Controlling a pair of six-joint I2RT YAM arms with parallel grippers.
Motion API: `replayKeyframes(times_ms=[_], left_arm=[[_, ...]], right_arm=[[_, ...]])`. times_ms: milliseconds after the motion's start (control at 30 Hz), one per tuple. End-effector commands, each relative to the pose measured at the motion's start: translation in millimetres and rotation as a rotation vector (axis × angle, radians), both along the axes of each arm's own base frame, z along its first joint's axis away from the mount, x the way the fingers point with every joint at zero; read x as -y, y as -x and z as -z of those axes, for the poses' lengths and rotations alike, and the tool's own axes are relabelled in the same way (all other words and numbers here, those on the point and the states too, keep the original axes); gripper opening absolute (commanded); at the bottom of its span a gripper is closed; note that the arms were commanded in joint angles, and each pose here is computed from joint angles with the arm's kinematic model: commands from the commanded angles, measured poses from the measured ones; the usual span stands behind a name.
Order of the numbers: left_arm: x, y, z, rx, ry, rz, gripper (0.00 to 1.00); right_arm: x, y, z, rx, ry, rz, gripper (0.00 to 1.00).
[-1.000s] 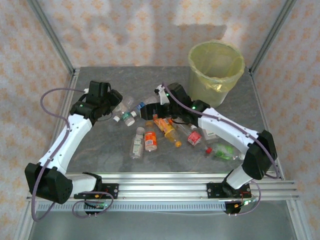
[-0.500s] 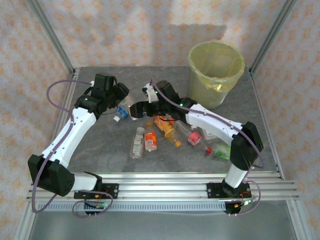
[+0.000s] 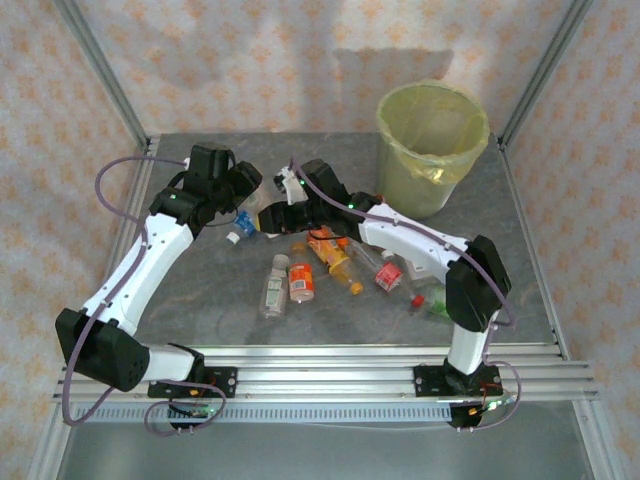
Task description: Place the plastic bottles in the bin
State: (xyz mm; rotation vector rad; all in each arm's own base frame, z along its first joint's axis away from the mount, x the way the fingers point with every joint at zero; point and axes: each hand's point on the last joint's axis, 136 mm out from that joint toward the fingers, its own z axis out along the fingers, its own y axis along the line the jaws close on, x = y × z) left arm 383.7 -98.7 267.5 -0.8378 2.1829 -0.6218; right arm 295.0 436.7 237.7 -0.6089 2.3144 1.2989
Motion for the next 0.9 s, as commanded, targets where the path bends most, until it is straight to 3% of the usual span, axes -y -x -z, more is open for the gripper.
replayKeyframes(times_ms=[0, 100, 133, 500, 667, 867], left_arm=[[3.7, -3.6, -17.4, 0.048, 0.013, 0.004, 0.63], [-0.8, -1.7, -23.9, 0.069, -0.001, -0.009, 0.97], [-2.5, -0.7, -26.2, 0.076, -0.007, -0.014, 1.00], [-65.9, 45.9, -78.3, 0.258, -0.139, -0.248, 1.00], [-89.2, 68.5, -85.0, 0.310, -0.174, -0.342, 1.00], [-92.9, 73.4, -82.5, 0.303, -0.206, -0.339, 1.00]], right_arm=[[-5.1, -0.9, -20.3, 0.048, -0.036, -0.009, 0.19], [1.8, -2.2, -21.3, 0.069, -0.011, 0.012, 0.08], [4.3, -2.5, -21.8, 0.076, -0.001, 0.022, 0.07], [83.8, -25.2, -44.4, 0.250, 0.289, 0.264, 0.03], [144.4, -44.9, -83.6, 0.330, 0.343, 0.441, 0.03], [220.8, -69.0, -136.6, 0.454, 0.445, 0.654, 0.03]])
